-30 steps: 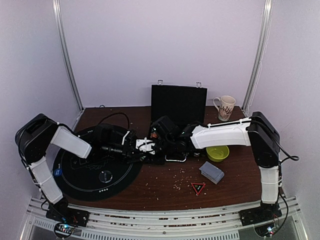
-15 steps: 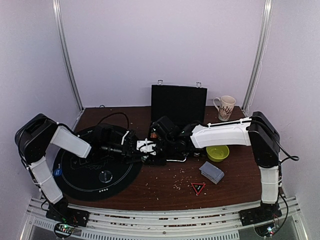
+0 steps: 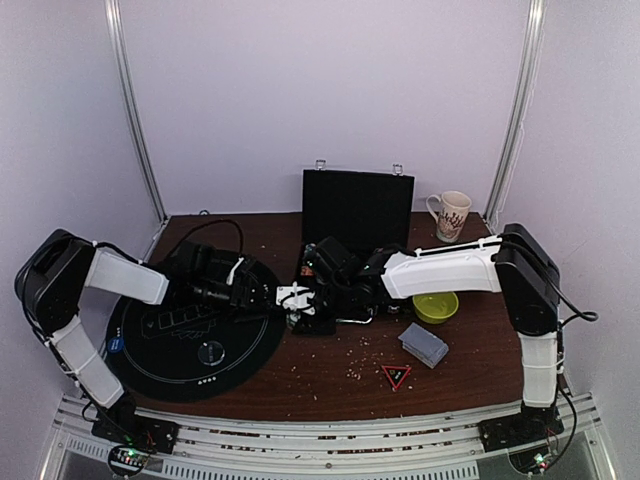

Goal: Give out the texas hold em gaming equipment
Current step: Place the poker chips pile in the dealer area.

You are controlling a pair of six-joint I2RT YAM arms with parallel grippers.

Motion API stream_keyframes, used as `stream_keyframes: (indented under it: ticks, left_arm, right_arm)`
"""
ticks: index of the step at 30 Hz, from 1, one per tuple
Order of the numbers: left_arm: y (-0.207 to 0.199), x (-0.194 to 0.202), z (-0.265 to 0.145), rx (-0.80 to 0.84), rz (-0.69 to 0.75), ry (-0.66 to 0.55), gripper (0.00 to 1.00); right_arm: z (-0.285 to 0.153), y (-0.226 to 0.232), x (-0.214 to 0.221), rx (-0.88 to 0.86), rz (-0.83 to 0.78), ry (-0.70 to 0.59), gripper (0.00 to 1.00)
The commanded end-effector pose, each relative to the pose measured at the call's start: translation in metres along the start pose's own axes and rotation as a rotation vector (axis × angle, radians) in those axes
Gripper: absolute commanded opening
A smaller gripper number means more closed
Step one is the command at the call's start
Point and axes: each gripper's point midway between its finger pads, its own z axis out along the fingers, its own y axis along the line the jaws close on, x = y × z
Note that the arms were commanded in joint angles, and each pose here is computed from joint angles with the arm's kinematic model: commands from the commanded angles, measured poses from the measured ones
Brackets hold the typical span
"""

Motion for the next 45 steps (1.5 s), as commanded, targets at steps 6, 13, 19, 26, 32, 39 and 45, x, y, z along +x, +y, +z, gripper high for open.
stream_keyframes:
  ticks: [6,13,19,26,32,39,45]
  left_arm:
    - [0.011,-0.019,-0.04,-0.149,0.083,-0.051,0.77]
    - [0.024,-0.033,-0.066,-0.286,0.117,-0.073,0.77]
    - [0.026,-0.036,-0.081,-0.391,0.174,-0.059,0.77]
    - [0.046,-0.042,-0.114,-0.551,0.152,-0.1,0.77]
    - [0.056,-0.055,-0.151,-0.661,0.158,-0.151,0.77]
    - [0.065,-0.052,-0.162,-0.726,0.161,-0.139,0.77]
    - [0.066,-0.052,-0.165,-0.744,0.173,-0.13,0.77]
  right_arm:
    - [-0.002,0.023,0.006,-0.046,-0.027,0.027,0.0]
    - [0.011,0.046,0.007,-0.098,-0.05,0.041,0.0]
    - [0.017,0.053,-0.015,-0.116,-0.049,-0.011,0.0]
    - [0.036,0.043,-0.035,-0.077,-0.036,-0.032,0.0]
    - [0.049,0.029,-0.048,-0.036,-0.009,-0.036,0.0]
    - [0.069,0.02,-0.049,-0.011,-0.003,-0.001,0.0]
    - [0.082,0.026,-0.044,-0.02,-0.005,0.046,0.0]
